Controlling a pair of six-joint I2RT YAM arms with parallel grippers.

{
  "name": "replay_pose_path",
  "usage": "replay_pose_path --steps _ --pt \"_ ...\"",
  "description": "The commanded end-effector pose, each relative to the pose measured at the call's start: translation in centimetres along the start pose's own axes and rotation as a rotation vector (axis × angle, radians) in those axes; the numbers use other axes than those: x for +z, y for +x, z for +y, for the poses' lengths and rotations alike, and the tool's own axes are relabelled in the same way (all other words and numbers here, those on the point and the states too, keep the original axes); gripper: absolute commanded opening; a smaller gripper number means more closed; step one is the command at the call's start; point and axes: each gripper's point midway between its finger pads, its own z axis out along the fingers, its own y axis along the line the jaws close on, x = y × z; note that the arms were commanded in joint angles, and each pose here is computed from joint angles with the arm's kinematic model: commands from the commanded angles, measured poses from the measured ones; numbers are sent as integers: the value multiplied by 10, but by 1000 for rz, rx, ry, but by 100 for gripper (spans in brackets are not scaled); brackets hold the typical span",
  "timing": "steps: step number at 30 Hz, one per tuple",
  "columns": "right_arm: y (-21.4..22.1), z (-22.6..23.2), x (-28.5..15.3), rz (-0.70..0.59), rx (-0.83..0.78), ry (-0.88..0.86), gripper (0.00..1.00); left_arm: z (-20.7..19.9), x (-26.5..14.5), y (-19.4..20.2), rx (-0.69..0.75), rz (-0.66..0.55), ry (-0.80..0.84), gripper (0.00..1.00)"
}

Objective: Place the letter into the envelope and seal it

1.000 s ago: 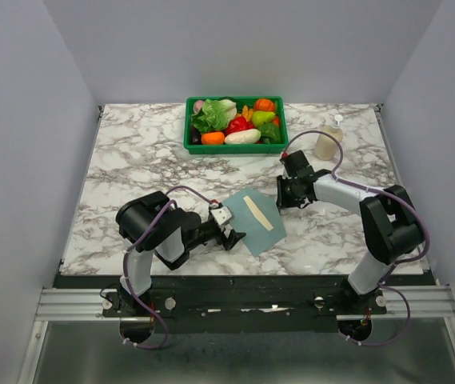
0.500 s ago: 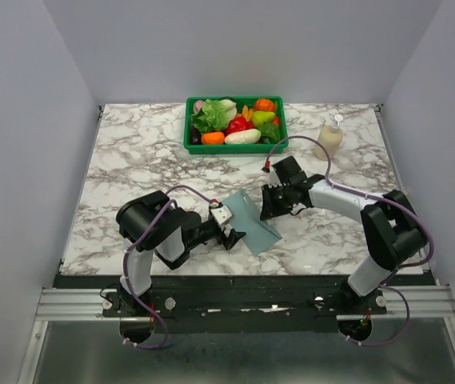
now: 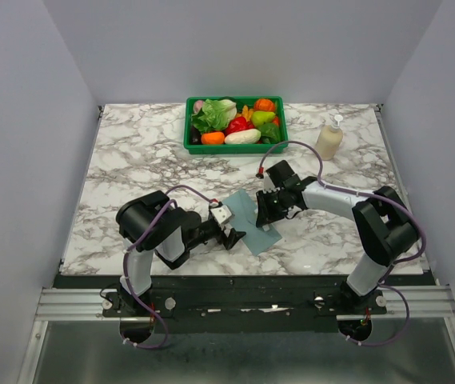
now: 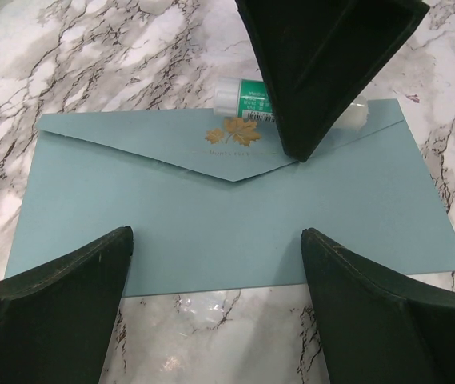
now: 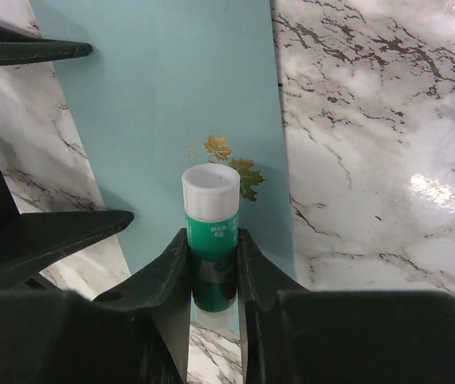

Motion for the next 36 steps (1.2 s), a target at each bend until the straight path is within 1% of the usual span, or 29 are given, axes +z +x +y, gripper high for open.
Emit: replay_pose_path --steps 1,3,4,5,6,7,8,9,10,11,12,13,15,16,17,19,20,22,27,36 --pt "22 -14 12 74 22 54 1 17 -9 4 -67 10 -116 92" --pt "21 -16 11 66 26 66 1 21 -11 -15 -69 -45 -141 85" --pt "22 -17 11 66 28 70 1 26 -13 -19 -69 -54 -173 77" --pt "21 -17 11 64 29 72 1 30 -15 -34 -61 -90 -194 72" --pt "21 -17 11 62 30 72 1 33 -16 -33 -66 -71 -211 66" --pt "22 -17 12 64 32 72 1 38 -16 -40 -57 -79 -239 53" --pt "23 -17 13 65 33 72 1 41 -16 -57 -44 -111 -244 42" --pt "22 -17 13 62 33 68 1 41 -15 -54 -43 -81 -246 29" --pt "22 -17 13 63 36 69 1 46 -10 -67 -35 -104 -257 0" --pt "23 -17 14 63 38 69 1 50 -10 -81 -36 -128 -279 0" --pt "23 -17 14 62 39 67 1 52 -7 -80 -36 -107 -279 0" --pt "23 -17 14 63 39 65 1 54 -2 -93 -28 -130 -278 0" --pt "24 -16 15 64 44 60 1 50 9 -94 -6 -110 -230 0" --pt "23 -16 16 61 45 58 1 48 19 -104 4 -125 -200 0" --pt "22 -15 16 60 44 56 1 46 26 -95 1 -97 -175 0" --pt "21 -14 15 57 48 52 1 40 38 -95 -8 -94 -124 0" --pt "22 -15 16 58 50 54 1 39 42 -83 -19 -70 -113 0" --pt "21 -14 14 52 51 54 1 42 46 -77 -31 -55 -125 0" --pt "20 -14 15 50 53 53 1 44 49 -58 -41 -16 -147 0" --pt "18 -12 16 49 62 46 1 20 50 -42 -42 11 -74 0"
